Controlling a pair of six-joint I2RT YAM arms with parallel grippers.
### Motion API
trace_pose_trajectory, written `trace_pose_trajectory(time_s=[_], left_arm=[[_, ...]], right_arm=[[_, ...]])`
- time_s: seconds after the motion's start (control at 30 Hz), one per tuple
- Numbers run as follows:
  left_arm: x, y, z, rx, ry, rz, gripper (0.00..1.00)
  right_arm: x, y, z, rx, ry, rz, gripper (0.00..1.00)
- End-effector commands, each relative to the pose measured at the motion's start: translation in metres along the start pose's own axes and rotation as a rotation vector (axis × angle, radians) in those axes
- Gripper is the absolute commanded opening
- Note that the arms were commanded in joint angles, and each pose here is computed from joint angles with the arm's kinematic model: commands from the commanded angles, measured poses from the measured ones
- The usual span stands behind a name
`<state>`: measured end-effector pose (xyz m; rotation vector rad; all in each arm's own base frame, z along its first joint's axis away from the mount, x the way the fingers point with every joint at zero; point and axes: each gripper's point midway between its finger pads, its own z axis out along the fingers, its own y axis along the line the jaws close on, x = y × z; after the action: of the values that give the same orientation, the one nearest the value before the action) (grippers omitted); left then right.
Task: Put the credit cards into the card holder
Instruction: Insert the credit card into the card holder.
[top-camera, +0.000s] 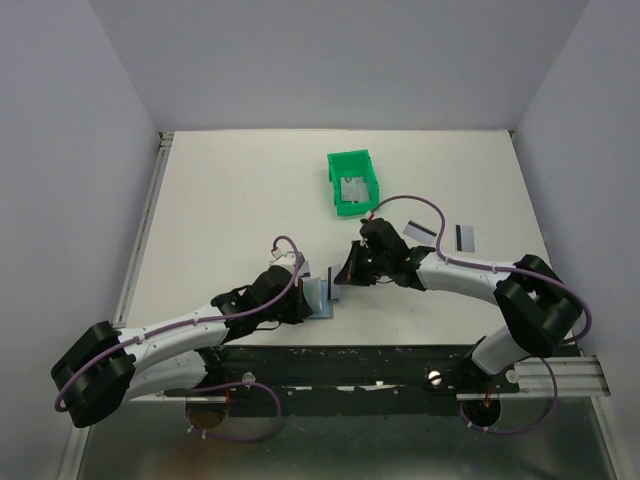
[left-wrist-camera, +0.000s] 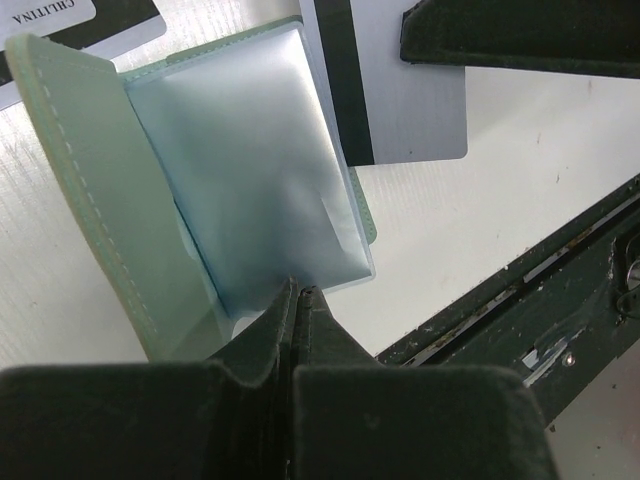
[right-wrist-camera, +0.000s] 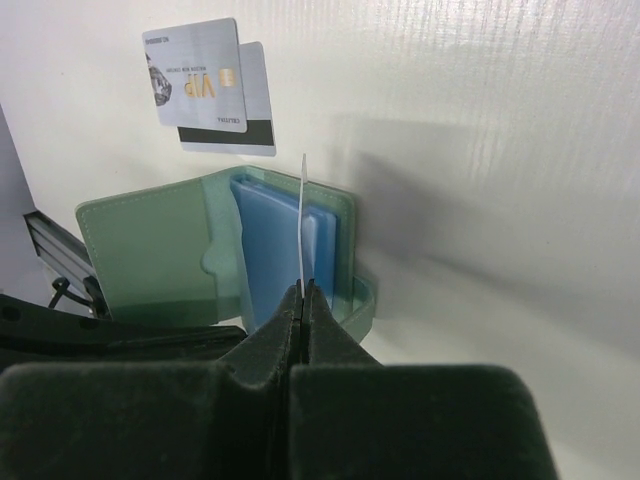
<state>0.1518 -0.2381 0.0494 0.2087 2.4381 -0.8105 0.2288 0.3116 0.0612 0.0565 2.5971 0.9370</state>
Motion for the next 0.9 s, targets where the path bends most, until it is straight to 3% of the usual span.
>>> trace_pose_trajectory(time_s=[0.0,0.5,0.87], left_arm=[[-0.002,-0.004,0.001,0.022,-0.003,0.002,0.00],[0.000,-0.004,0.000,0.024,-0.001,-0.003,0.00],[-0.022,-0.009,-0.021,0.017,-0.076,0.008,0.00]], right_arm=[[0.000,0.013,0.005,-0.060,0.007,0.008,0.00],[0.003,0.022,0.006,-0.118,0.022,0.024,0.01],[0.007,0.044,0.011,-0.237,0.068,0.015,0.01]])
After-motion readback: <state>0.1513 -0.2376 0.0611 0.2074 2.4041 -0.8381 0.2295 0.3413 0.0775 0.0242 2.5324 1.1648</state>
